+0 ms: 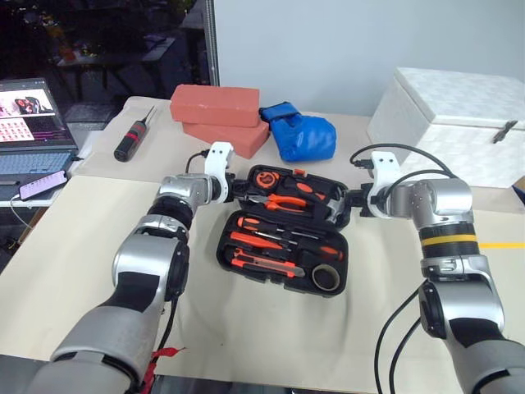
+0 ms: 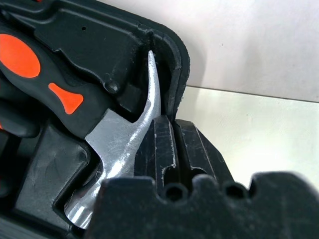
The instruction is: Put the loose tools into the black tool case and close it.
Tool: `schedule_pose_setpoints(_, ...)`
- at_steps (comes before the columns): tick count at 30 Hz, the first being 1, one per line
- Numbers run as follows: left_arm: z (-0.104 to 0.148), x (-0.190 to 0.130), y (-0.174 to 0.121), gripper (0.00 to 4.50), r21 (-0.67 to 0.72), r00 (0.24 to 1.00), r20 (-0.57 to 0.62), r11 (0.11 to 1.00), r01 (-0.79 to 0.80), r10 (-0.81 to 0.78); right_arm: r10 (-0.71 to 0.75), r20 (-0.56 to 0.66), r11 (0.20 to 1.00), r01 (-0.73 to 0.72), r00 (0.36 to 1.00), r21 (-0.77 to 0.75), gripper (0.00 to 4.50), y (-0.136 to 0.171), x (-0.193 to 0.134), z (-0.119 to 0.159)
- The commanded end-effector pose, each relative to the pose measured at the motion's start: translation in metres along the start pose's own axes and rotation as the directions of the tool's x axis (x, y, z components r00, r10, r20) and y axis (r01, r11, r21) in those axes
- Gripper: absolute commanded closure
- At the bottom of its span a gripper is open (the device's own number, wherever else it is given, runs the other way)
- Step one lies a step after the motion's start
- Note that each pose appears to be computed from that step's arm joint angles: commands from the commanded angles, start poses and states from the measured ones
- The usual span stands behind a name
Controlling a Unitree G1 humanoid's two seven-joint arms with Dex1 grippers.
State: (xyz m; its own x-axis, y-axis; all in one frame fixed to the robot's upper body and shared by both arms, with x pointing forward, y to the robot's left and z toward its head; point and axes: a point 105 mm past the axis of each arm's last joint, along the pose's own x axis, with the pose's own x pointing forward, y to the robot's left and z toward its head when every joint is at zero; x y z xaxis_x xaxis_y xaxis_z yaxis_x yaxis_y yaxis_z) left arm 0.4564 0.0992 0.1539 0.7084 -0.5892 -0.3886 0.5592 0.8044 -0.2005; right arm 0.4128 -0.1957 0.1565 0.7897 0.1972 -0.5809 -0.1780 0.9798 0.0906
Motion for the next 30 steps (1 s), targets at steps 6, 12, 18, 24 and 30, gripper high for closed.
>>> schedule_pose_setpoints(6,0.015,-0.03,-0.022,4.5,0.083,0.95,0.122,0.956,0.28,-0.289,0.371,0.275,0.923,-0.321,0.887,-0.211,4.45,0.077,-0.03,0.035)
schedule_pose_setpoints(12,0.011,-0.059,-0.03,4.5,0.238,0.903,0.349,0.956,0.171,-0.248,0.523,0.5,0.844,-0.338,0.69,-0.416,4.45,0.1,-0.049,0.061)
schedule_pose_setpoints(18,-0.005,-0.073,-0.041,4.5,0.529,0.896,0.352,0.847,0.048,-0.271,0.615,0.473,0.748,-0.278,0.631,-0.602,4.45,0.112,-0.057,0.059)
schedule_pose_setpoints(24,-0.039,-0.092,-0.039,4.5,0.705,0.913,0.284,0.71,0.009,-0.294,0.682,0.402,0.674,-0.313,0.61,-0.669,4.45,0.113,-0.086,0.003)
schedule_pose_setpoints(30,-0.059,-0.113,-0.022,4.5,0.67,0.95,0.174,0.738,0.079,-0.259,0.696,0.343,0.643,-0.336,0.63,-0.689,4.45,0.11,-0.117,-0.044)
